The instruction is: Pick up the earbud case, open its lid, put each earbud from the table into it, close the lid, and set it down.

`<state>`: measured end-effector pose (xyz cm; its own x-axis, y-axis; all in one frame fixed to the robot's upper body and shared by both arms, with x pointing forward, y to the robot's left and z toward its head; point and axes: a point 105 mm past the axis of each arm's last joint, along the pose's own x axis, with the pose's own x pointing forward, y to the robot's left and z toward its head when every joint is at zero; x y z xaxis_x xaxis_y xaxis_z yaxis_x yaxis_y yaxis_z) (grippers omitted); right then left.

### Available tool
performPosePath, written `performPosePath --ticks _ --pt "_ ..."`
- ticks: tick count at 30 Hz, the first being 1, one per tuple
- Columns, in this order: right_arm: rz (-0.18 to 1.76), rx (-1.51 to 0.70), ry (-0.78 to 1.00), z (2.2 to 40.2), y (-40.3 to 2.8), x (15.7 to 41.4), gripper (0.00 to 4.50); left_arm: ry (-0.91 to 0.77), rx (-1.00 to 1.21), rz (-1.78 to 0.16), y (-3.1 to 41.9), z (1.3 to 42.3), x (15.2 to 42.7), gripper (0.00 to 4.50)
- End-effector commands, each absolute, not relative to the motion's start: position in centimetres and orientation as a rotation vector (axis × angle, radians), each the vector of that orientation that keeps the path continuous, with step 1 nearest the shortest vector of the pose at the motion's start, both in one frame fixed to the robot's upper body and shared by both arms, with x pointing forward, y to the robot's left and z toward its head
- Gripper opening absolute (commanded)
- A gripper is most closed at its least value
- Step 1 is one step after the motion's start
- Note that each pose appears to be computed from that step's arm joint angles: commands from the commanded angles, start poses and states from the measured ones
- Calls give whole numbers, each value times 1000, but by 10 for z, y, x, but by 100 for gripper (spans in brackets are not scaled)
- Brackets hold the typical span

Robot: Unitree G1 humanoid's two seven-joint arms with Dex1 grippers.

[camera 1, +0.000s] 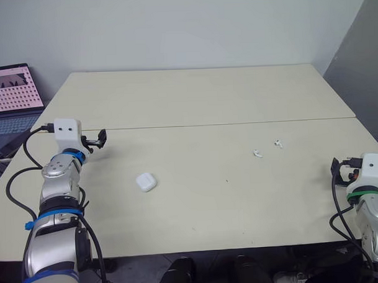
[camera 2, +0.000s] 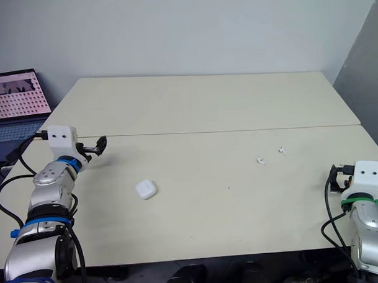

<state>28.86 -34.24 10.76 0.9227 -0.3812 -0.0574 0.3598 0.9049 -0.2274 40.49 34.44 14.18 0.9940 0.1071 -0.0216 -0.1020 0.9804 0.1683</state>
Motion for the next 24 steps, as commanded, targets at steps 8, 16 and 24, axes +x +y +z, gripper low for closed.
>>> performPosePath --ticks 8,16,24 --pt "-404 -236 43 123 -344 288 450 -46 182 37 343 172 404 446" --pt "-344 -265 38 126 -335 297 450 -59 193 -165 335 198 392 446" --pt "303 -291 -44 160 -230 340 450 107 210 -619 275 188 351 446"
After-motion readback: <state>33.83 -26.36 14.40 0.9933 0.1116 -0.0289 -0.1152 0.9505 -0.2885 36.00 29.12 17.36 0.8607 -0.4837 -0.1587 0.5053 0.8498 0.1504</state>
